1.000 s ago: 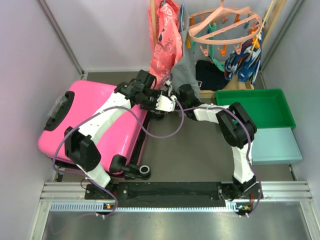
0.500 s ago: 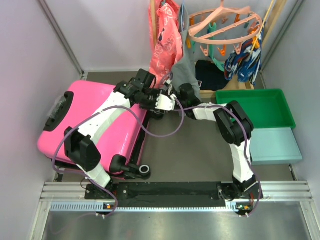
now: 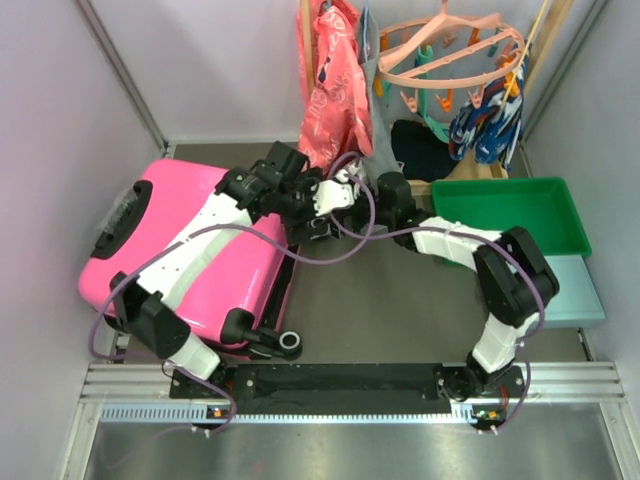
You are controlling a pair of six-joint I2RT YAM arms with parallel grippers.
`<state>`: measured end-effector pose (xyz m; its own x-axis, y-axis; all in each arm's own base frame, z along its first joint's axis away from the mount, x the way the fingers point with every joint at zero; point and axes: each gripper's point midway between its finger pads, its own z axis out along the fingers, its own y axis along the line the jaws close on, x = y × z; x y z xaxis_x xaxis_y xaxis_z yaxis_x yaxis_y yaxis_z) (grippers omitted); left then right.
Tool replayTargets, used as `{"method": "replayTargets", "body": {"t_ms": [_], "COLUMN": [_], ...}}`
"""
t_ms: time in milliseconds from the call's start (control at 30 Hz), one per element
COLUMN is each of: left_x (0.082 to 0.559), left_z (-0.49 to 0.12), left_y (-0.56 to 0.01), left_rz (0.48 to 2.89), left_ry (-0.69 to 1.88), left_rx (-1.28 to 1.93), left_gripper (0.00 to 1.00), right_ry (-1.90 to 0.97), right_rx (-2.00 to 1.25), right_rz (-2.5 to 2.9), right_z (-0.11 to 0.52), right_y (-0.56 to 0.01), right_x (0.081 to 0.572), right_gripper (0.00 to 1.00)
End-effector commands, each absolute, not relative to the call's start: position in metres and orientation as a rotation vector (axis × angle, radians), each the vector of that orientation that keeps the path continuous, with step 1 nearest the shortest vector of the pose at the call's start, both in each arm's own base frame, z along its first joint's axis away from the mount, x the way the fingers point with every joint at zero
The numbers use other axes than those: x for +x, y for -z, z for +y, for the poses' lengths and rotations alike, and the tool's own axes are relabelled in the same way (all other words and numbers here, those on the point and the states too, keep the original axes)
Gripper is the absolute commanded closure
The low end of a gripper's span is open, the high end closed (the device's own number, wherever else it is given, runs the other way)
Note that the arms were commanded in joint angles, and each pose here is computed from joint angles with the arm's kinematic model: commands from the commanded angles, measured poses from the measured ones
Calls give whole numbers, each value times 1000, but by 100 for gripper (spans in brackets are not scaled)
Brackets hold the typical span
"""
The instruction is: Open, take out, and arrange the luggage
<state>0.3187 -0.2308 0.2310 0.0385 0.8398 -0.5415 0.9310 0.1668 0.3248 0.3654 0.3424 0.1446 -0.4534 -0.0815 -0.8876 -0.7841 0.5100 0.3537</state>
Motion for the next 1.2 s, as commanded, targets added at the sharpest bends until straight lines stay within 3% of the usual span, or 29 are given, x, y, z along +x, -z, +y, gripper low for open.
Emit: {"method": "replayTargets", "body": {"t_ms": [0, 267, 367, 533, 633, 933, 1167], "left_x": [293, 307, 308, 294, 271, 203, 163], "left_z": [-212, -145, -91, -3, 21, 81, 125], "left_y": [-268, -306, -313, -311, -307, -248, -233], "left_rz": [1966, 2104, 2215, 2291, 2299, 2444, 2475], "left_ry": [218, -114, -180, -240, -286, -395, -638], "left_rx": [1443, 1081, 840, 490, 385, 33, -107], "left_gripper": [1, 2, 8, 33, 35, 37, 44], "right_ry": [-798, -711, -649, -621, -591, -755, -642], "right_rx": [-906, -951, -944, -908, -916, -1167, -1176], "right_rz": [1717, 1692, 1704, 1742, 1763, 1728, 1885], "right_z": [340, 326, 326, 341, 348, 406, 408], "right_y": [-192, -236, -256, -285, -287, -257, -214], "right_x": [349, 326, 326, 347, 360, 349, 365], "right_gripper": [4, 4, 4, 3, 2, 1, 2]}}
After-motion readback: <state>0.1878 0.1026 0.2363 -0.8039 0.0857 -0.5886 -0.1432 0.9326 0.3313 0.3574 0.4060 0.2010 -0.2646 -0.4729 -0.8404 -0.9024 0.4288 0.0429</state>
